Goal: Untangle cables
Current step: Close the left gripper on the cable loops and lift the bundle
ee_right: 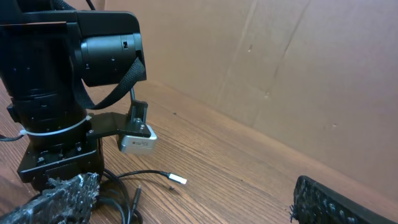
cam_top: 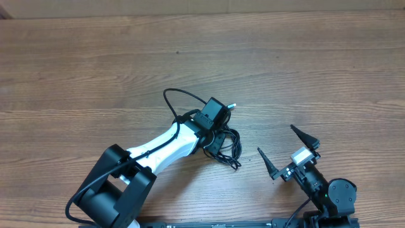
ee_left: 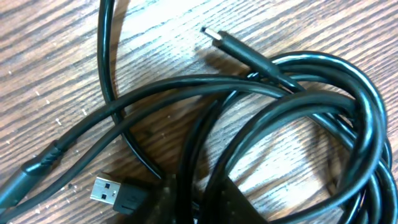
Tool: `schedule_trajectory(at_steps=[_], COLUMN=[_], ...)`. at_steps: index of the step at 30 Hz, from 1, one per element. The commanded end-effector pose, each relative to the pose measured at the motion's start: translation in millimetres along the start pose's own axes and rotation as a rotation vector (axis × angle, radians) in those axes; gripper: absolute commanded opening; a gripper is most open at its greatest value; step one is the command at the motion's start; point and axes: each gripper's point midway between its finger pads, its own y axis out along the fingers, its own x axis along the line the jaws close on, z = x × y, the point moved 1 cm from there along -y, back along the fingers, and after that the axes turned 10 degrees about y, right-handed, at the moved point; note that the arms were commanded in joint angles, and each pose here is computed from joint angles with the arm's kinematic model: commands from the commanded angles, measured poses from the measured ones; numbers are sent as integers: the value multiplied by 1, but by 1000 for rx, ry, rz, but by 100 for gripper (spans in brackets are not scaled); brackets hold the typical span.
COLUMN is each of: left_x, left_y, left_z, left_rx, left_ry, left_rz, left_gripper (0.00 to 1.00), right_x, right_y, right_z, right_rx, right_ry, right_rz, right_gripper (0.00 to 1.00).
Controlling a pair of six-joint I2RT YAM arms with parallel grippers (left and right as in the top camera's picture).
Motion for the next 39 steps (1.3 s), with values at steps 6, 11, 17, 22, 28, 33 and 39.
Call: schedule_trajectory(at_steps=[6,11,17,22,28,33,39], left_x=[1,1,-1,-3,-5,-7,5], left_y=[0,-9,-35,-55,-83,-114,-137], left_z=[-6,-13,-31,-46,-64,-77,-76], left_rx=[-12,-25,-68,-114,-174,-220,-226], left_ry=[-61,-76,-74,-80,-92,-97,-157], left_rz=[-9,-9,-8,-4,1,6,-66], left_gripper=[4,4,4,4,4,4,4], right_x=[2,2,2,2,2,2,2], right_y=[0,0,0,0,0,0,0], right_z=[3,3,3,3,3,3,3], right_rx=[-1,-1,-1,-1,-1,-1,-1], right_ry=[-3,-3,-3,-3,-3,-3,-3], right_rz=[-7,-7,-7,-7,-7,-7,-7], right_gripper=[100,100,100,100,100,100,100])
